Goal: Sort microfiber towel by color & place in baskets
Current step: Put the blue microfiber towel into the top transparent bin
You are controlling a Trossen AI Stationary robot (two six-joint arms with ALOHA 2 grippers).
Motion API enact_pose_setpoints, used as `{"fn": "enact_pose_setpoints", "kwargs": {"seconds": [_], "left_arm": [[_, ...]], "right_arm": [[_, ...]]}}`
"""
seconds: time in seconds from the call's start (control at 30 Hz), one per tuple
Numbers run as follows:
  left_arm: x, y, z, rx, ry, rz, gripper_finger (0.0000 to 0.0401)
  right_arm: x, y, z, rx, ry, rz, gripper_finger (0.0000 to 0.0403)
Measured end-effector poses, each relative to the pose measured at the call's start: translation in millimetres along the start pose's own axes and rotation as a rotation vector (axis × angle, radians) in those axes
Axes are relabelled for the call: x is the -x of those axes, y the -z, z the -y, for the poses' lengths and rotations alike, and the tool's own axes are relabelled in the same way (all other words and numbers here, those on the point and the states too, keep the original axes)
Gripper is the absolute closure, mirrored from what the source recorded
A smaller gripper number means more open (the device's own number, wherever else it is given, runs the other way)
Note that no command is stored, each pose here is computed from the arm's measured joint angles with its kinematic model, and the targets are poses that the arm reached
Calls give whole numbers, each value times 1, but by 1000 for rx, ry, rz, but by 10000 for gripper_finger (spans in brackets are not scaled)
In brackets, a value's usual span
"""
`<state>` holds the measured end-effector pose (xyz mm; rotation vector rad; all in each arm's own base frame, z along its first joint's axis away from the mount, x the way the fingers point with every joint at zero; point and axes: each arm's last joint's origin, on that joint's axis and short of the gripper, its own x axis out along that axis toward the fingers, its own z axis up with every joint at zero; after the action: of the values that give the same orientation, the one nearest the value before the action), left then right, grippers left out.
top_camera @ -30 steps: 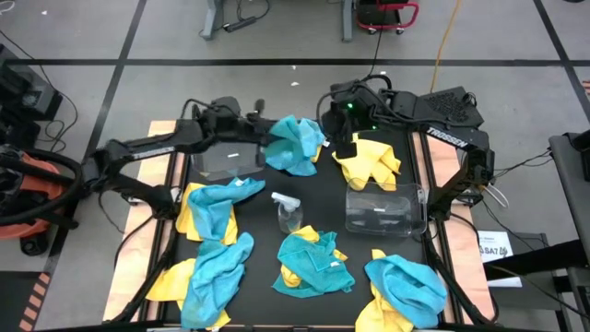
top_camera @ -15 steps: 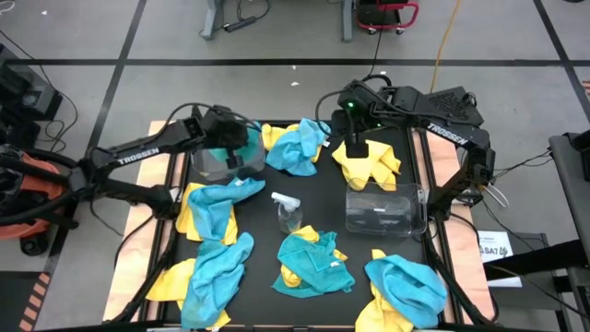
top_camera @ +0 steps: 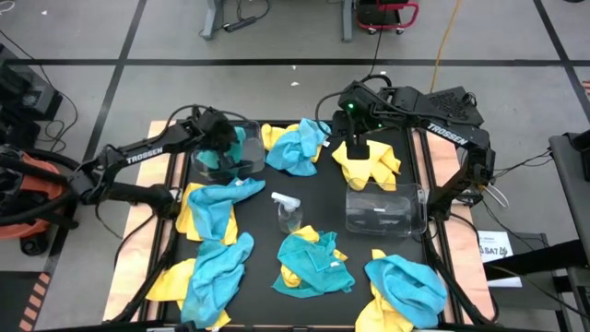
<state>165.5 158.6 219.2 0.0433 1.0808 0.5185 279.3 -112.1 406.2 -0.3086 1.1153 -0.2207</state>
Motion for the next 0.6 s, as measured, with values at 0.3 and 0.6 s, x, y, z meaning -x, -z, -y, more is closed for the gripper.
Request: {"fn": "enact_pose_setpoints", "kwargs": {"seconds": [0.3,0.6], "left_arm": [[-33,13,-7,114,51,-140,382],[-51,18,-9,154,60,-211,298]], "right_arm": [[0,0,-2,-23,-48,17,149],[0,4,-4,-53,-70,-29,149]]}}
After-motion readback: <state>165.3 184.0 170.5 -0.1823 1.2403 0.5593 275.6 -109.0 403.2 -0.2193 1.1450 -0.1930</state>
